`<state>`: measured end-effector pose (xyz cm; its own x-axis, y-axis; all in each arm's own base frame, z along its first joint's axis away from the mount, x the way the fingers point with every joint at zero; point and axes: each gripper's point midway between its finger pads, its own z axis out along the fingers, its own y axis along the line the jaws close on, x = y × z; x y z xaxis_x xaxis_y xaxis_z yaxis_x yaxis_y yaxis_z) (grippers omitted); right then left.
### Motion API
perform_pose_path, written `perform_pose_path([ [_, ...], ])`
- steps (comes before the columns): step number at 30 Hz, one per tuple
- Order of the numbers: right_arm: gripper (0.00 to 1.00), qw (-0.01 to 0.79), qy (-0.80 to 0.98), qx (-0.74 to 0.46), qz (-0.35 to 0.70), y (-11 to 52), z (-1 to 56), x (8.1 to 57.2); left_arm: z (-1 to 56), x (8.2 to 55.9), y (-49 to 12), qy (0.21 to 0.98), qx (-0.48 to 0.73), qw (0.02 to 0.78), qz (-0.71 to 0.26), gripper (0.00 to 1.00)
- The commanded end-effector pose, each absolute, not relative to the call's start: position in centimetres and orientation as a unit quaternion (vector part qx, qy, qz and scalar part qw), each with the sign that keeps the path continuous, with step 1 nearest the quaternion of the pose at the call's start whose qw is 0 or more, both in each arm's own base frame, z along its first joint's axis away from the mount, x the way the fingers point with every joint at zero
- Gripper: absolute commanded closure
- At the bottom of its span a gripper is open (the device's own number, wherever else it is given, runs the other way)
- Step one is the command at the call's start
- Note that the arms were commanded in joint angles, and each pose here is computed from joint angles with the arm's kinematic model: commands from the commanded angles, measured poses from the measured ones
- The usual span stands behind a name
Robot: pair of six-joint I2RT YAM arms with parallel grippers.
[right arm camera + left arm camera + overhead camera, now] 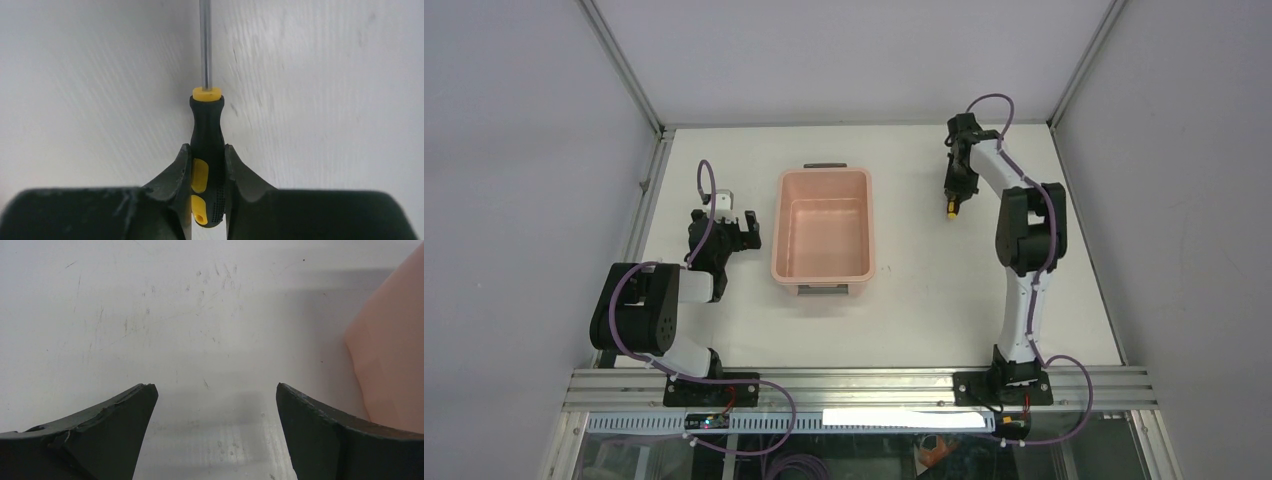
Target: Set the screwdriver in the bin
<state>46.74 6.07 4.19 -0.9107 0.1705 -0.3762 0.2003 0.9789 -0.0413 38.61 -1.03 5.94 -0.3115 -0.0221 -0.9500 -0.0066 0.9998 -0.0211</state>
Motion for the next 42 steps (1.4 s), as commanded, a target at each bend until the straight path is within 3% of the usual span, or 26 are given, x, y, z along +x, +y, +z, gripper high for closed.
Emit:
perform_pose_path([
  [1, 0.98, 0.262, 0.955, 0.133, -0.030, 6.4, 15.2, 43.3, 7.9, 39.4, -1.6, 0.791, -0.010, 0.611, -0.020, 0.01],
  [8, 0.98, 0.317, 0.940, 0.124, -0.019, 9.6, 23.4, 36.4, 7.9, 39.4, -1.6, 0.791, -0.009, 0.611, -0.020, 0.01],
  [14, 0.96, 0.375, 0.926, 0.039, 0.033, 18.0, 28.5, 32.6, 7.9, 39.4, -1.6, 0.791, -0.010, 0.611, -0.020, 0.01],
  [20, 0.96, 0.407, 0.904, -0.047, 0.120, 28.0, 30.0, 30.7, 7.9, 39.4, -1.6, 0.791, -0.010, 0.611, -0.020, 0.01],
  [27, 0.94, 0.385, 0.903, -0.111, 0.159, 37.0, 26.5, 29.6, 7.9, 39.4, -1.6, 0.791, -0.009, 0.611, -0.020, 0.01],
  [42, 0.86, 0.278, 0.951, -0.064, 0.123, 40.1, 8.7, 27.7, 7.9, 39.4, -1.6, 0.791, -0.009, 0.611, -0.020, 0.01],
])
